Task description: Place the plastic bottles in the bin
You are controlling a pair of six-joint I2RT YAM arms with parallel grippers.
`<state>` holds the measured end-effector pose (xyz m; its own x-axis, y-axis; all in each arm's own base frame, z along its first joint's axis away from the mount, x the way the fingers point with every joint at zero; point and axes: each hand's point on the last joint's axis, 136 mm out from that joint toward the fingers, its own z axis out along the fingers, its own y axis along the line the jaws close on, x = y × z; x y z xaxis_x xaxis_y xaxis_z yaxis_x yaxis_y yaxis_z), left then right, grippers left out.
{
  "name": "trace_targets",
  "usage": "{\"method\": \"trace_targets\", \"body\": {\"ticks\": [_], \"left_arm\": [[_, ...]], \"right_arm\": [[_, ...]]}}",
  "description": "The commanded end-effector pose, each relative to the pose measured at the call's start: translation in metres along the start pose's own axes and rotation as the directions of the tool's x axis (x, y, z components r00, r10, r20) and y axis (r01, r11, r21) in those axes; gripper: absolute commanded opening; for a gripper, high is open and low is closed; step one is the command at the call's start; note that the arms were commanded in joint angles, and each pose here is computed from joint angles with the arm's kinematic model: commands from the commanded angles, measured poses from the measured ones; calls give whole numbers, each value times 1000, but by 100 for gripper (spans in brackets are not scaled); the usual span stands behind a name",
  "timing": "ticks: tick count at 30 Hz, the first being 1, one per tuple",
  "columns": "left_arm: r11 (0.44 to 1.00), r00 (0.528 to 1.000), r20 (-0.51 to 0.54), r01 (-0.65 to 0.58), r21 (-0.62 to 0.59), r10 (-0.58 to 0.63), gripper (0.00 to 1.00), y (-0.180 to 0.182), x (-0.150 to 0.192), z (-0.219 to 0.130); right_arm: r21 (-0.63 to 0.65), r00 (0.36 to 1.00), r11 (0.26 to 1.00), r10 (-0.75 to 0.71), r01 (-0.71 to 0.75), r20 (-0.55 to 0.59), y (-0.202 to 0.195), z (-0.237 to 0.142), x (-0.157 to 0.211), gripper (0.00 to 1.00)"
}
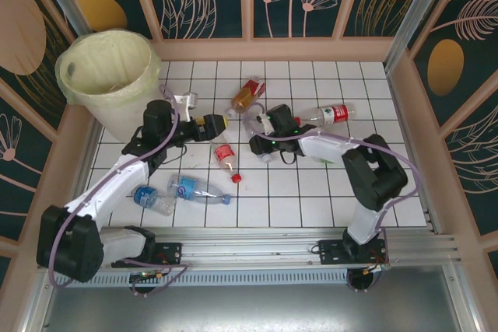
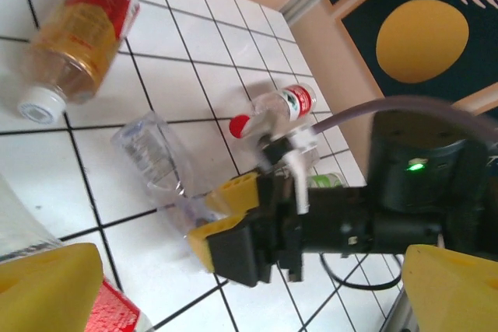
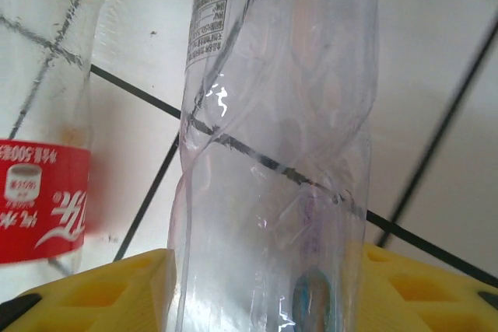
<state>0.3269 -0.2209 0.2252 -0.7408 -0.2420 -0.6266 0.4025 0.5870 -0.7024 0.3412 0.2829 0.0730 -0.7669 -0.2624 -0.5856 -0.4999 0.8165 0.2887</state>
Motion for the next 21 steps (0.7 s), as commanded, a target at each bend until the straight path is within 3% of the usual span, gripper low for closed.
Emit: {"method": "trace_targets", "body": {"ticks": [1, 8, 21], "left_arm": [[998, 999, 13, 43, 40, -43, 96, -4, 0, 20], [976, 993, 3, 113, 186, -116, 92, -21, 3, 52], [948, 983, -25, 183, 261, -182, 87, -28, 2, 78]], "right_arm": [[-115, 994, 993, 14, -1, 111, 21, -34, -21, 55], [-269, 983, 963, 32, 18, 180, 48, -78, -28, 55], [-434, 975, 898, 26, 75, 222, 81, -113, -26, 55]]}}
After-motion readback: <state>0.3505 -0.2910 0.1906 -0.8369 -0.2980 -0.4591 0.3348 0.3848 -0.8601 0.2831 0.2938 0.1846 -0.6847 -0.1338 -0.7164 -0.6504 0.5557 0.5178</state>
